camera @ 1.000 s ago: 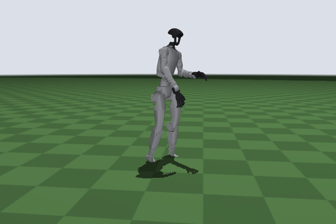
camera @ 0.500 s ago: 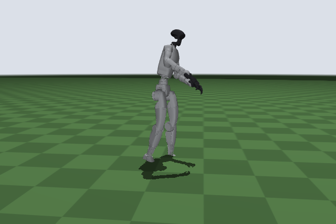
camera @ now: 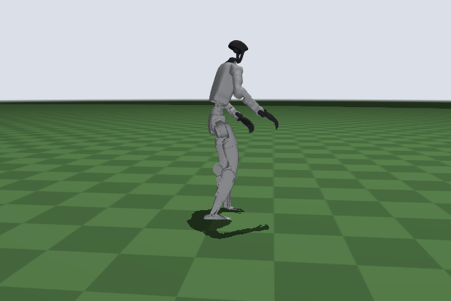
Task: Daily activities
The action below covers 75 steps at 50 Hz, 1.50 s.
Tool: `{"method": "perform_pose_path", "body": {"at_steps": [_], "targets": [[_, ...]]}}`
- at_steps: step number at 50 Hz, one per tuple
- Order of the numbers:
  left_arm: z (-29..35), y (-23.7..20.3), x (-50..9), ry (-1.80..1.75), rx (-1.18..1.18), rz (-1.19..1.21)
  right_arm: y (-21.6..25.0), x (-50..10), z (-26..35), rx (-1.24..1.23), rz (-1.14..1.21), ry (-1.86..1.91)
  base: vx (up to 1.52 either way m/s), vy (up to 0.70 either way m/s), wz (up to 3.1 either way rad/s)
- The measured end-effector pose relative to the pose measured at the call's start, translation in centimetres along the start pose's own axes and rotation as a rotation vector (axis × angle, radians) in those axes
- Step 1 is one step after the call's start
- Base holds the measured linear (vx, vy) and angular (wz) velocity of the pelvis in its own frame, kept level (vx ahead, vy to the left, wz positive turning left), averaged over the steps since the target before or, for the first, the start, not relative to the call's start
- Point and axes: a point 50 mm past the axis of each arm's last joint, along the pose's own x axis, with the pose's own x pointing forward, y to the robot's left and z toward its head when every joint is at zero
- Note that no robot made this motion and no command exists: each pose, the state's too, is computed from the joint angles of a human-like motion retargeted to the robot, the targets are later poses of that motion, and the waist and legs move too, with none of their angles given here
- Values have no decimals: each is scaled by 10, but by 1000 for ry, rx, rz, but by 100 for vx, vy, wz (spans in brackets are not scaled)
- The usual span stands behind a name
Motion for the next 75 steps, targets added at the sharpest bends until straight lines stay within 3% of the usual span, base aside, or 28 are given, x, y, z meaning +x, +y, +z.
{"method": "perform_pose_path", "body": {"at_steps": [10,18,41,57,65,75], "targets": [[-6,-79,-27,78,-99,-251,-15,25,-40,-42,-219,230,-15,-12,182],[-16,-112,-47,166,-145,-371,-33,34,-40,30,-370,264,-12,-2,63],[2,-103,-29,115,-124,-253,-45,29,-42,247,-587,333,-6,9,16],[-4,-95,-27,184,-224,-151,-49,45,18,379,-602,81,0,2,2],[-26,-97,-38,287,-222,-159,-68,49,32,390,-649,14,2,-6,14],[-33,-100,-41,307,-161,-194,-107,41,0,360,-781,105,0,-9,21]]}}
